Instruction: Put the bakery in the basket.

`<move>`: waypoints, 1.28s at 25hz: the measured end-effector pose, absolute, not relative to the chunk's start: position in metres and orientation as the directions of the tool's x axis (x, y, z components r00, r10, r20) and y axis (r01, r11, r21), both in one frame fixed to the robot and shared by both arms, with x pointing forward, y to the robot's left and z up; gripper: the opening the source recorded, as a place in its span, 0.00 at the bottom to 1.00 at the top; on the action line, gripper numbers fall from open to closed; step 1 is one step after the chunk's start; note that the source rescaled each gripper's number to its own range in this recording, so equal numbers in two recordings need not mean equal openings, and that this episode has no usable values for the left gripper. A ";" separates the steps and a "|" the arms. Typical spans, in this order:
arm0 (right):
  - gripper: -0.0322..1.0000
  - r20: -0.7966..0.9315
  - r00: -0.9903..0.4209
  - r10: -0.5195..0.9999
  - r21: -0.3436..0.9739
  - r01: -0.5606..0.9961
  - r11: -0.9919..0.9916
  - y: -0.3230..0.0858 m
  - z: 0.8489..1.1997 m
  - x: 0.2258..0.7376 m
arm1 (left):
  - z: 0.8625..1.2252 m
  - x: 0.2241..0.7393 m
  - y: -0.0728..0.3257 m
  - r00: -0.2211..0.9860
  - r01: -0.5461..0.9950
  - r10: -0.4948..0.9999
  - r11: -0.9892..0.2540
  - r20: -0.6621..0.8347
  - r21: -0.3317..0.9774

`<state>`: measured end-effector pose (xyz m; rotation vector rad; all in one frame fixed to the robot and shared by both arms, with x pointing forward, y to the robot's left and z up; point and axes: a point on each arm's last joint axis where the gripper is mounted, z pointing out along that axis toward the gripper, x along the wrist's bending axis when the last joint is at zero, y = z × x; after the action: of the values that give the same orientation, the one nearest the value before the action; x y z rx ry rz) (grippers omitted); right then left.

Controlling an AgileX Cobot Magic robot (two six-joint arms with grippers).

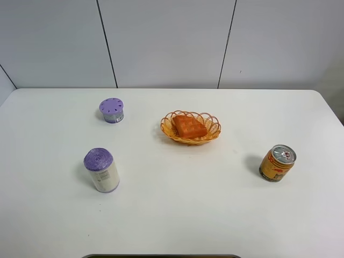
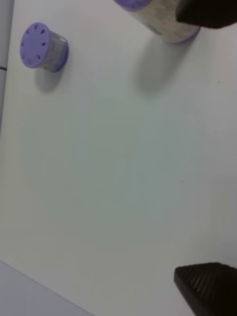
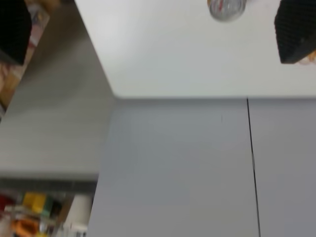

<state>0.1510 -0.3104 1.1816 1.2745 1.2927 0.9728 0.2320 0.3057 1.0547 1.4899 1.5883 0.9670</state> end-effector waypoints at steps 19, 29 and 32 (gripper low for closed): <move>1.00 -0.018 -0.018 1.000 0.884 0.466 0.024 -0.299 1.054 0.230 | 1.055 0.232 0.306 -0.051 0.440 0.998 0.041 -0.021 0.897; 1.00 -0.035 -0.026 0.999 0.891 0.452 0.043 -0.299 1.053 0.232 | 1.055 0.232 0.306 -0.051 0.440 0.998 0.041 -0.021 0.897; 1.00 -0.036 -0.032 0.999 0.891 0.452 0.046 -0.298 1.053 0.233 | 1.055 0.232 0.306 -0.051 0.440 0.998 0.041 -0.021 0.897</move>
<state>0.2325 -0.2982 1.0534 1.5015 1.5839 0.9339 0.2320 0.3057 1.0547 1.4899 1.5883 0.9670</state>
